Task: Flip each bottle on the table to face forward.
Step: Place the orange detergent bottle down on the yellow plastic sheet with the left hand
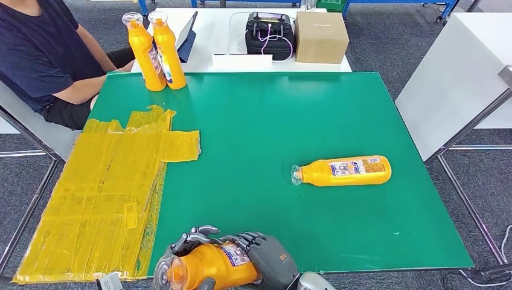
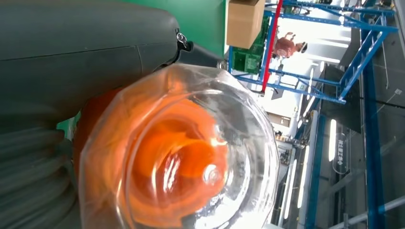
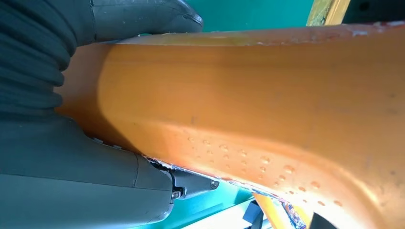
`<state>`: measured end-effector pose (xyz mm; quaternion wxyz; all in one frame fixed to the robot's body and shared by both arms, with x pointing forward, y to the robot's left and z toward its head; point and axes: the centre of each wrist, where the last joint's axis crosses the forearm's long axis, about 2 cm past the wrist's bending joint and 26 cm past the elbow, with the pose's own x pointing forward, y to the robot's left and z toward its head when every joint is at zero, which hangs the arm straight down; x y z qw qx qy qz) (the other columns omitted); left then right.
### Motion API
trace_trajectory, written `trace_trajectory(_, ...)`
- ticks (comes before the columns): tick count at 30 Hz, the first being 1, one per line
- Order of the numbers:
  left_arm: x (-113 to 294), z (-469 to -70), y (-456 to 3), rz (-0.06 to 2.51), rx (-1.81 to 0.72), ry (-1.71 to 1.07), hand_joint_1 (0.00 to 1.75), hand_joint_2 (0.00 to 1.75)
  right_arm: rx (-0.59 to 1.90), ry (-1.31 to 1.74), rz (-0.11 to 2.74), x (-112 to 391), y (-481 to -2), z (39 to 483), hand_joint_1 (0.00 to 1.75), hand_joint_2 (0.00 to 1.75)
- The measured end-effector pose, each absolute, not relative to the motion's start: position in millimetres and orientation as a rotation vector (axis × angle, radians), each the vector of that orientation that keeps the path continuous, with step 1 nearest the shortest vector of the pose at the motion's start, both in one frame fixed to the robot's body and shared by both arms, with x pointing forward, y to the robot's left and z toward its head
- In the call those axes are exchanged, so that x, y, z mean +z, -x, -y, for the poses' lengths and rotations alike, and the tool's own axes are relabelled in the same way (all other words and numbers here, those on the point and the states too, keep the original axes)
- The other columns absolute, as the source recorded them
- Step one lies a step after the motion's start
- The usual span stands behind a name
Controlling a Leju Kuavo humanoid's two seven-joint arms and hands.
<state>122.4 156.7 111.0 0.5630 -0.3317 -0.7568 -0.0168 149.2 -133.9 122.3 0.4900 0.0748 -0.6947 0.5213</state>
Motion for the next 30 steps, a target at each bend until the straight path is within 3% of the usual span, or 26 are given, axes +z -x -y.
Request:
trace_trajectory(18,110.5,-154.9,-122.6,1.782,-0.013,0.805,1.75,1.75,1.263,-0.169,1.684,121.3,-147.8,137.8,1.75,1.75)
trace_trajectory(19,110.7,-154.7,-122.8,1.784,-0.01,0.805,1.75,1.75,1.26,-0.164,1.685,121.3,-147.5,137.9,1.64,1.75)
trace_trajectory(21,111.1,-154.7,-123.6,1.792,-0.004,0.792,1.75,1.75,1.248,-0.139,1.689,121.7,-146.4,138.2,0.77,1.75)
trace_trajectory(22,111.5,-155.1,-124.3,1.8,-0.003,0.774,1.75,1.75,1.24,-0.119,1.694,122.2,-145.5,138.6,0.33,1.31)
trace_trajectory(23,112.2,-156.1,-125.2,1.811,-0.001,0.746,1.75,1.75,1.228,-0.097,1.701,122.7,-144.1,139.4,0.0,0.87)
trace_trajectory(25,114.6,-159.5,-126.5,1.841,0.001,0.677,1.75,1.75,1.188,-0.053,1.718,124.6,-140.7,141.7,0.0,0.0)
trace_trajectory(30,123.6,-174.5,-130.0,1.941,0.019,0.481,1.75,1.75,1.025,0.035,1.762,137.6,-132.5,158.7,0.0,0.0)
